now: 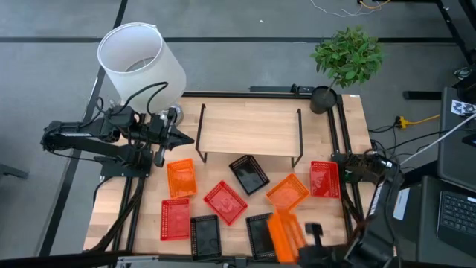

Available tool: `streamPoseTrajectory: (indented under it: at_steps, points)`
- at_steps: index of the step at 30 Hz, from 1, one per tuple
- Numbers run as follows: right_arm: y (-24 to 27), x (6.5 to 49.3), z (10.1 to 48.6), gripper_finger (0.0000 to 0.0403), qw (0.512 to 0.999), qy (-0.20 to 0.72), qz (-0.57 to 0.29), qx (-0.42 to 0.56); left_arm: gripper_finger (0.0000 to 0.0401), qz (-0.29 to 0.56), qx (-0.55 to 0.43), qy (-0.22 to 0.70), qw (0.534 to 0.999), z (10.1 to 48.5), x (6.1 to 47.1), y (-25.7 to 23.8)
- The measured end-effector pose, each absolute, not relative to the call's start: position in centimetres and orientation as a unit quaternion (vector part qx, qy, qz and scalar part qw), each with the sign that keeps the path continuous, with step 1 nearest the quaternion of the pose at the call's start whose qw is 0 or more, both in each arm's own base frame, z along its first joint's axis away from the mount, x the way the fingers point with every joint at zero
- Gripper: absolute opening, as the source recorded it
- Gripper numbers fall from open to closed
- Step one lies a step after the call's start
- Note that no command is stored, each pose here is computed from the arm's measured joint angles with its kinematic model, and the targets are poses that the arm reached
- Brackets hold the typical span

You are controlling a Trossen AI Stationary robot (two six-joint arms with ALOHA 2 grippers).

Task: Stack baskets on shelf by color
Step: Put the bottom right orange bin on the shelf

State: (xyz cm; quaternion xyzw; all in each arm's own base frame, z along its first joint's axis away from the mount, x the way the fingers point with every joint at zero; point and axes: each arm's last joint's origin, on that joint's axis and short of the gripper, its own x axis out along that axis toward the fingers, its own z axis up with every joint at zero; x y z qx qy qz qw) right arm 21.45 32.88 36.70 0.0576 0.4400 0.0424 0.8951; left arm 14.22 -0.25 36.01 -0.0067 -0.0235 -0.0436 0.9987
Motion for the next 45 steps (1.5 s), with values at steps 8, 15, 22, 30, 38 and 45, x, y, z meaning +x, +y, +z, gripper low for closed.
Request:
streamPoseTrajectory:
  at_steps: [8, 15, 22, 30, 38, 45]
  points:
    - [28.6, 22.9, 42.1, 0.0001, 0.954, 0.212, -0.149, -0.151, 0.0000, -0.044, -0.007, -0.026, 0.999, 36.1, 14.2, -0.3]
    - [22.3, 24.5, 45.9, 0.0000, 0.946, 0.210, -0.197, -0.148, 0.0000, -0.043, 0.007, -0.034, 0.998, 36.2, 14.2, -0.3]
    - [13.9, 28.2, 45.9, 0.0000, 0.916, 0.357, -0.169, -0.070, 0.0000, -0.044, -0.006, -0.031, 0.999, 36.2, 14.2, -0.3]
    - [4.9, 33.6, 41.8, 0.0000, 0.840, 0.525, -0.111, -0.079, 0.0000, -0.044, -0.007, -0.031, 0.999, 36.2, 14.2, -0.3]
    - [1.1, 33.3, 35.5, 0.0000, 0.751, 0.647, -0.116, -0.069, 0.0000, -0.044, -0.011, -0.031, 0.998, 36.2, 14.2, -0.3]
    - [1.2, 31.5, 34.5, 0.0000, 0.737, 0.665, -0.124, -0.016, 0.0000, -0.044, -0.011, -0.031, 0.998, 36.2, 14.2, -0.3]
